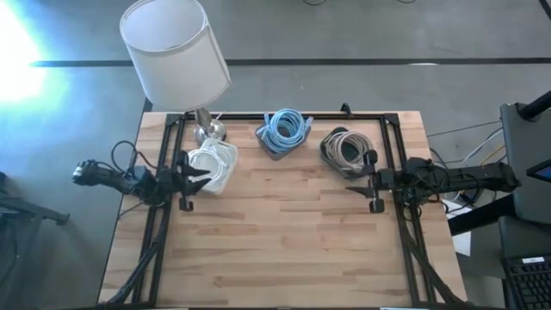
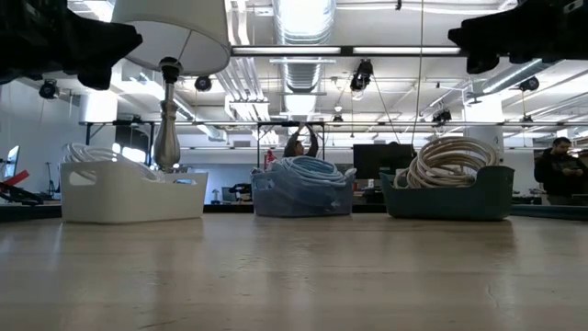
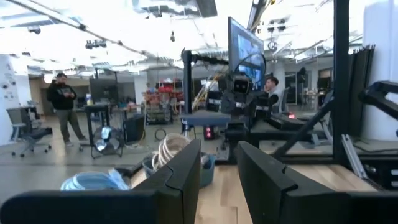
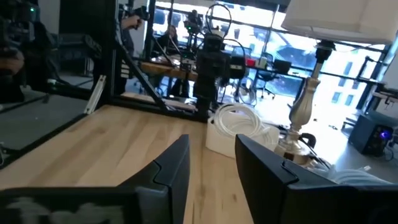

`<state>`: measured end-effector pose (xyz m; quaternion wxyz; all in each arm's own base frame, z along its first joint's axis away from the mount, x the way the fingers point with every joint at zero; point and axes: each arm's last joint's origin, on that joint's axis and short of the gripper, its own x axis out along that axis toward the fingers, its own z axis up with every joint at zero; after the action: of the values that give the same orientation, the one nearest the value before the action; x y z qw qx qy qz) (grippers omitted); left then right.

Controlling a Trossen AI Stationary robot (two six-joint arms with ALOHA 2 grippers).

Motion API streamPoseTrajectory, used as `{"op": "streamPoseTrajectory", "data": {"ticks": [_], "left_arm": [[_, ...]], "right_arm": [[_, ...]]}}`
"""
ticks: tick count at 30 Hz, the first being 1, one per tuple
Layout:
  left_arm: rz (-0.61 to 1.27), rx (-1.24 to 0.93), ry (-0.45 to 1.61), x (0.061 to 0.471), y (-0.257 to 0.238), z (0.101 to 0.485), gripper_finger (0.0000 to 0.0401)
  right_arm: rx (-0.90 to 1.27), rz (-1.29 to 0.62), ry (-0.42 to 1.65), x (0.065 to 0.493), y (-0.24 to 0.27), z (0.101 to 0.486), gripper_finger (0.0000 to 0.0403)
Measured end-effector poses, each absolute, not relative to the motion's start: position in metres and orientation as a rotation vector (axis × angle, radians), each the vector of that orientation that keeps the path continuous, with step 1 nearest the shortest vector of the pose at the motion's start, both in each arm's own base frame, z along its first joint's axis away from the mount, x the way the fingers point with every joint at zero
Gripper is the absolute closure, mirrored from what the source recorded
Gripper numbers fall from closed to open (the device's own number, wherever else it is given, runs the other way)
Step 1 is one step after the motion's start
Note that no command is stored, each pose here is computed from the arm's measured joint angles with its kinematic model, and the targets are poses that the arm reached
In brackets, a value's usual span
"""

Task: Sort HDMI cables
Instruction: Return to Home Position

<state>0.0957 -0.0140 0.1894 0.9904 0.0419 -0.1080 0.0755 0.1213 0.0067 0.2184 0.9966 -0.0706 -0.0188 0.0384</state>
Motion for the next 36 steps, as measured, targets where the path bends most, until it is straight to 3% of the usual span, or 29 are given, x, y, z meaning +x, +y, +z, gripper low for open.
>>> {"op": "streamPoseTrajectory", "data": {"ticks": [14,30,36], "left_arm": [[0.135,0.042,-0.091,0.098,-0.014,0.176,0.0291],[0.136,-0.005,-0.085,0.098,-0.014,0.175,0.0291],[0.136,-0.003,-0.082,0.098,-0.014,0.175,0.0291]], "right_arm": [[-0.117,0.081,-0.01,0.119,0.007,0.207,0.0281],[0.052,0.071,0.008,0.118,0.006,0.168,0.0289],[0.023,0.07,0.007,0.118,0.006,0.168,0.0289]]}}
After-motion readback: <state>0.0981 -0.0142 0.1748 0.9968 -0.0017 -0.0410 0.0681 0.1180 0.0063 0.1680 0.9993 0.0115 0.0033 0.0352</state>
